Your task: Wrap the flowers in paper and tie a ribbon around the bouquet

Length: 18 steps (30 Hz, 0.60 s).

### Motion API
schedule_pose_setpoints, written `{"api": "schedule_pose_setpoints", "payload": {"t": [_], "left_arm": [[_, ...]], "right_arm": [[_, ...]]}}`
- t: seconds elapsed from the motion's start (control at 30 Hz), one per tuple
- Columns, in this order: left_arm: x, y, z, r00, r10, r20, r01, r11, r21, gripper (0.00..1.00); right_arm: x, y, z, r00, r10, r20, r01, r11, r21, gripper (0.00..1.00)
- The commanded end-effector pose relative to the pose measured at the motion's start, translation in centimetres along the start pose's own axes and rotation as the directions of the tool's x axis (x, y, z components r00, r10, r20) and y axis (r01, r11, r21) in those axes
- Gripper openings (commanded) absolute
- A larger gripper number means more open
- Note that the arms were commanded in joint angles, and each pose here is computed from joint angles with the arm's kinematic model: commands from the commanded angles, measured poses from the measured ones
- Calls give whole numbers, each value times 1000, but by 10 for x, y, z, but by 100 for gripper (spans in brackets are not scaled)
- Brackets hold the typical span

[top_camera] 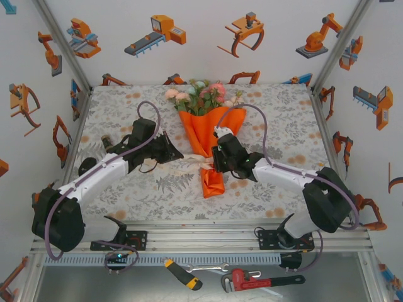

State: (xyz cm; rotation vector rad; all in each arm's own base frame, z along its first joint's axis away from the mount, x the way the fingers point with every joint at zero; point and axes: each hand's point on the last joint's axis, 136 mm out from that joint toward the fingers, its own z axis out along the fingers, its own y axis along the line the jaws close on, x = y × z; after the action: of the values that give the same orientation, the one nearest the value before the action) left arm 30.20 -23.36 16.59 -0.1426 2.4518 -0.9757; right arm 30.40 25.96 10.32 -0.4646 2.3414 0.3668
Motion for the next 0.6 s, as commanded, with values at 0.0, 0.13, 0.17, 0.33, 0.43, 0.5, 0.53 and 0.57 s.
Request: {"api": "schedule_pose_setpoints", "payload": {"t": [0.0, 0.13, 0.17, 0.33, 0.43, 0.5, 0.53, 0.57], "left_arm": [[-2, 3, -6, 1000, 4, 20, -4, 1000, -6, 0], [-4, 8, -10, 1000, 8, 29, -7, 1000, -28, 0], [-5, 10, -10, 999, 7, 32, -6, 999, -31, 0], [-7, 14, -14, 999, -2, 42, 4, 999, -37, 0], [-9, 16, -15, 999, -7, 48, 9, 999, -40, 0], [-9, 18, -16, 999, -11, 49, 13, 999, -42, 0], [-9, 17, -17, 999, -11, 50, 13, 999, -37, 0], [-9, 17, -17, 999, -12, 49, 13, 999, -32, 0]], "right_arm": [[-14, -20, -6, 991, -130, 24, 125, 982, 139, 36], [-21, -34, -17, 978, -207, 6, 201, 957, 210, 38], [-23, -34, -20, 977, -212, 9, 206, 957, 205, 39], [-22, -46, -30, 983, -181, 15, 174, 963, 205, 42], [-17, -54, -30, 995, -103, 3, 101, 983, 154, 40], [-14, -59, -30, 995, -102, -21, 104, 980, 167, 39], [-11, -61, -30, 994, -109, -33, 113, 979, 169, 39], [-8, -60, -29, 993, -109, -40, 114, 981, 157, 39]]}}
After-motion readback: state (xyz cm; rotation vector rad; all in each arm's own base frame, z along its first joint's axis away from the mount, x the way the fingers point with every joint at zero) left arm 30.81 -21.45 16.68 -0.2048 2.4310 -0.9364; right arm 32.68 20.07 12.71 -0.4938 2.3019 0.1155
